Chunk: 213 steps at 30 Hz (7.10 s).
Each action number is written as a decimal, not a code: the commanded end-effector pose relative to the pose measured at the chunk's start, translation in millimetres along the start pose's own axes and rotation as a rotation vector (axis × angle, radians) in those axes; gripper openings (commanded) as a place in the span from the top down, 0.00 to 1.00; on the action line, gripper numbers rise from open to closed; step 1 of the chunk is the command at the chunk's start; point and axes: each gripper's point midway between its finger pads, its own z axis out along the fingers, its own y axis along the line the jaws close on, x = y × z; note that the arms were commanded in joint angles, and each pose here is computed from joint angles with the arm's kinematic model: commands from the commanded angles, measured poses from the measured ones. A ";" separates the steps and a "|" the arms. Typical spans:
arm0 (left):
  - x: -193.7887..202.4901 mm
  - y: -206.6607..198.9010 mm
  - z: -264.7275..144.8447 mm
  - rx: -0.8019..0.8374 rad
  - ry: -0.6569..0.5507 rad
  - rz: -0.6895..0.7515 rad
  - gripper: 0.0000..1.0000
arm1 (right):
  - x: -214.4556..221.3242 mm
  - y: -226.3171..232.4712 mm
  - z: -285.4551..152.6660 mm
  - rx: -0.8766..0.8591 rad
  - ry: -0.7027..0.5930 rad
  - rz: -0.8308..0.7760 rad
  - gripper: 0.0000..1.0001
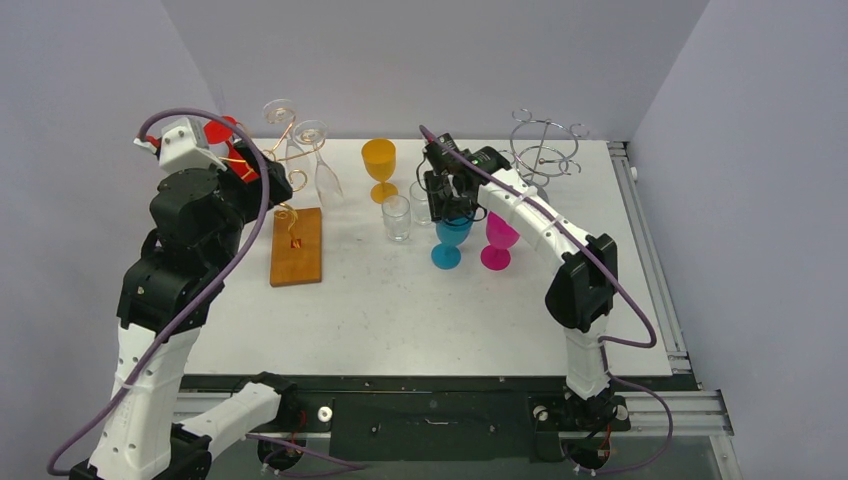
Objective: Take the wine glass off the wine glass rack
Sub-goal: Place the wine glass at the center of the board, then pick up the wine glass from the wine rack.
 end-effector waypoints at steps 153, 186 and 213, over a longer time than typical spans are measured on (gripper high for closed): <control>-48.8 147.3 115.7 0.031 -0.116 -0.924 1.00 | -26.7 -38.9 -175.4 -0.290 -0.572 0.250 0.40; -51.9 108.6 128.7 0.134 -0.043 -0.879 1.00 | -27.8 -39.1 -172.5 -0.298 -0.565 0.252 0.40; -25.7 93.8 75.9 0.096 -0.010 -0.843 1.00 | -24.2 -35.8 -168.9 -0.313 -0.547 0.247 0.40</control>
